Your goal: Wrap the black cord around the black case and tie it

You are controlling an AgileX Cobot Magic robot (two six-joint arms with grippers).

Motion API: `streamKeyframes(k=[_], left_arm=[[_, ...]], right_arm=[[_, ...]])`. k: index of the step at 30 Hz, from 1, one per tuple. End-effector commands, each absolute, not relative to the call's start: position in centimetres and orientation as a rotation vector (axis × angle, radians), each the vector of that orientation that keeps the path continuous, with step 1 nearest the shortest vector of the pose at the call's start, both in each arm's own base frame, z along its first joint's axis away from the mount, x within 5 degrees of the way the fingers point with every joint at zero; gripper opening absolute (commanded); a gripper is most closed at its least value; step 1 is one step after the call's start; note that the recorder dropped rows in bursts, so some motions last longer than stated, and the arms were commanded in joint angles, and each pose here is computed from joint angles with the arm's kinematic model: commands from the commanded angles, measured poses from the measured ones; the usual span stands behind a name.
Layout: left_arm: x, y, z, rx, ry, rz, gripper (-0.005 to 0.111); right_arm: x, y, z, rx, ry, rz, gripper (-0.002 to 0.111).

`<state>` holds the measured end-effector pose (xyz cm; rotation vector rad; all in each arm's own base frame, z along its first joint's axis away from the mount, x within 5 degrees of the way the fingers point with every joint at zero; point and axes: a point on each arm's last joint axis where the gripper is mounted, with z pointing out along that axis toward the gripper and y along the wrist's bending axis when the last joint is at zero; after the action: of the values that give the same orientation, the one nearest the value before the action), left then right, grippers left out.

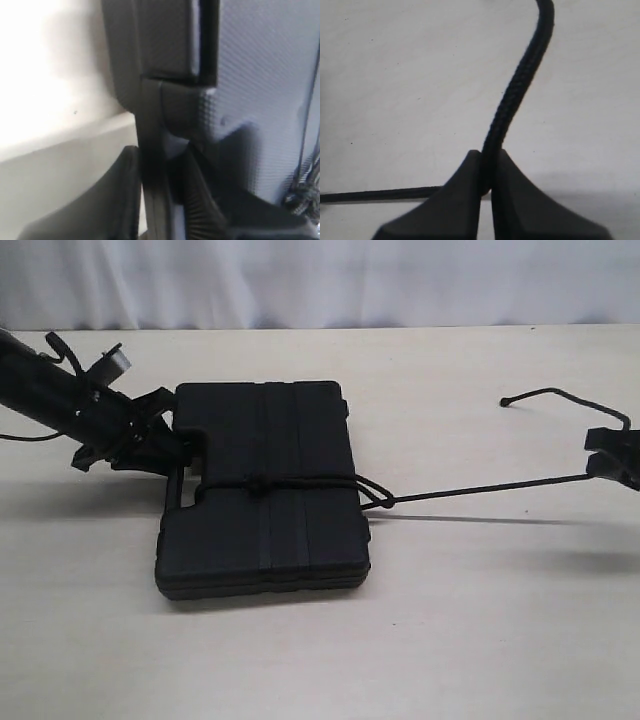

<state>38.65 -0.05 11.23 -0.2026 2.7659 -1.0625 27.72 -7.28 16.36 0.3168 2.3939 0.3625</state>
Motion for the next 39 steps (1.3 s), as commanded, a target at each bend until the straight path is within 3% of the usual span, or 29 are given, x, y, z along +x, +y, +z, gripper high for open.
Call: streamKeyframes(k=[1, 5, 7, 16, 18, 23, 29, 34, 39], left_arm=[[38.9, 0.4, 11.9, -0.159, 2.720, -1.069, 0.027], [38.7, 0.3, 12.0, -0.150, 2.724, -1.098, 0.043], [38.6, 0.2, 12.0, -0.139, 2.730, -1.119, 0.045], [38.1, 0.4, 11.7, -0.049, 2.793, -1.070, 0.044], [38.1, 0.6, 11.6, -0.039, 2.803, -1.040, 0.044], [38.1, 0.6, 11.6, -0.040, 2.802, -1.037, 0.044], [38.1, 0.6, 11.6, -0.057, 2.804, -1.033, 0.044], [38.5, 0.9, 11.4, -0.141, 2.792, -0.968, 0.044], [38.8, 1.2, 11.3, -0.157, 2.779, -0.926, 0.044]], right_arm=[[27.9, -7.6, 15.4, 0.355, 2.407, 0.416, 0.022], [27.9, -7.3, 15.6, 0.342, 2.414, 0.467, 0.050], [27.9, -7.2, 16.1, 0.382, 2.394, 0.488, 0.056], [26.4, -5.5, 18.7, 0.317, 2.327, 0.576, 0.053], [26.3, -4.1, 19.5, 0.172, 2.311, 0.578, 0.051], [26.1, 2.9, 21.0, -0.563, 2.190, 0.477, 0.048], [27.6, 7.4, 19.0, -0.748, 2.213, 0.106, 0.040], [29.9, 10.9, 18.6, -0.794, 2.205, 0.256, 0.038], [32.8, 12.9, 22.6, -0.576, 2.165, 0.580, 0.038]])
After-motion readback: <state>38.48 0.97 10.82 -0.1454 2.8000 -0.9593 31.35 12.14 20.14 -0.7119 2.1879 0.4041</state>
